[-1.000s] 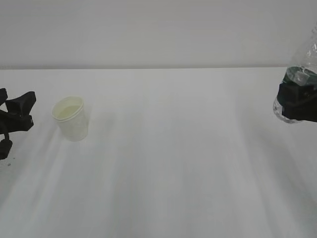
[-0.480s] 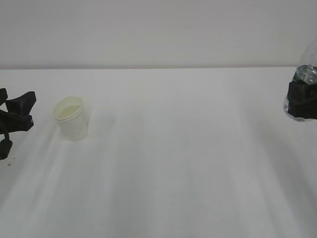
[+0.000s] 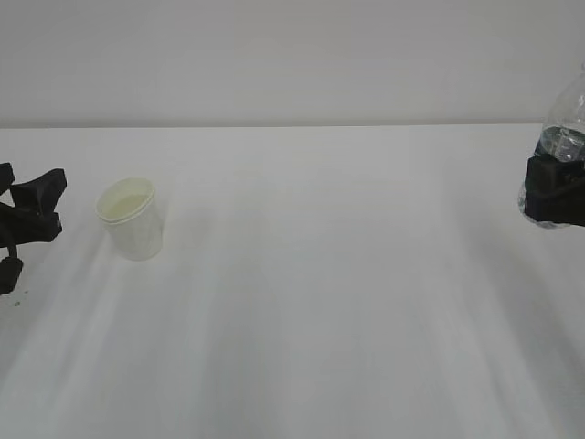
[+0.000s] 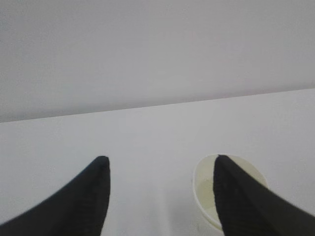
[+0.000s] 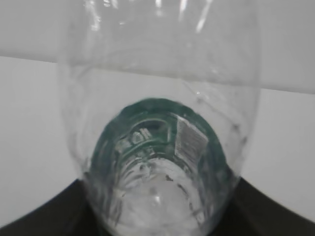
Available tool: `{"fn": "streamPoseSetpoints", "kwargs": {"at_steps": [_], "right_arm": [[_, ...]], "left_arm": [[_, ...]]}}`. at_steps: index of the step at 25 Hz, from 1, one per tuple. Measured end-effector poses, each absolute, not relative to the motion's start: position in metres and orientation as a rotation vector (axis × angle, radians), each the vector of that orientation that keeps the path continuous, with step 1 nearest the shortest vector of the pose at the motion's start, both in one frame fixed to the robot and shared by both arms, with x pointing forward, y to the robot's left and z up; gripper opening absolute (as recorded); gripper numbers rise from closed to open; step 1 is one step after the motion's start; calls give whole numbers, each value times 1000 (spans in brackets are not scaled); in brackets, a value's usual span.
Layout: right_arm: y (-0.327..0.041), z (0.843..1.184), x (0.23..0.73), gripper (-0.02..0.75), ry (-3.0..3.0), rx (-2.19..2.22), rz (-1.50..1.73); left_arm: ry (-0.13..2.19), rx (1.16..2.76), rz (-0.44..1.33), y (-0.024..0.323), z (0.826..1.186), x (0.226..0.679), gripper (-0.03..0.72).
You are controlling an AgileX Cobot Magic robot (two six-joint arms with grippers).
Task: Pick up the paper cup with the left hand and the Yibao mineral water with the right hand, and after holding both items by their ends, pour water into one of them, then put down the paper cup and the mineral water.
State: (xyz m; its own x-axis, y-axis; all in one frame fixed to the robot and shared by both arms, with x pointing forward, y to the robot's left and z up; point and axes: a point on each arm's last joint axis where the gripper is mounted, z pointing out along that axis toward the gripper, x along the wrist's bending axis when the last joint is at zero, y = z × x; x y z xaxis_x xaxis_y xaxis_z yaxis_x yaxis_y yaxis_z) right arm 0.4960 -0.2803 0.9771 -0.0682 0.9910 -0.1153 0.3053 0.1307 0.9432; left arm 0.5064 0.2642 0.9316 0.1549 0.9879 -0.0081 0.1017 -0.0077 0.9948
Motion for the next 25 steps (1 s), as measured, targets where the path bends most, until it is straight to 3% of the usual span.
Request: {"fn": "streamPoseSetpoints", "kwargs": {"at_steps": [25], "right_arm": [[-277,949,509,407,1541,1339,1010]], "left_arm": [[1163,1356,1042,264,932,506,456]]}}
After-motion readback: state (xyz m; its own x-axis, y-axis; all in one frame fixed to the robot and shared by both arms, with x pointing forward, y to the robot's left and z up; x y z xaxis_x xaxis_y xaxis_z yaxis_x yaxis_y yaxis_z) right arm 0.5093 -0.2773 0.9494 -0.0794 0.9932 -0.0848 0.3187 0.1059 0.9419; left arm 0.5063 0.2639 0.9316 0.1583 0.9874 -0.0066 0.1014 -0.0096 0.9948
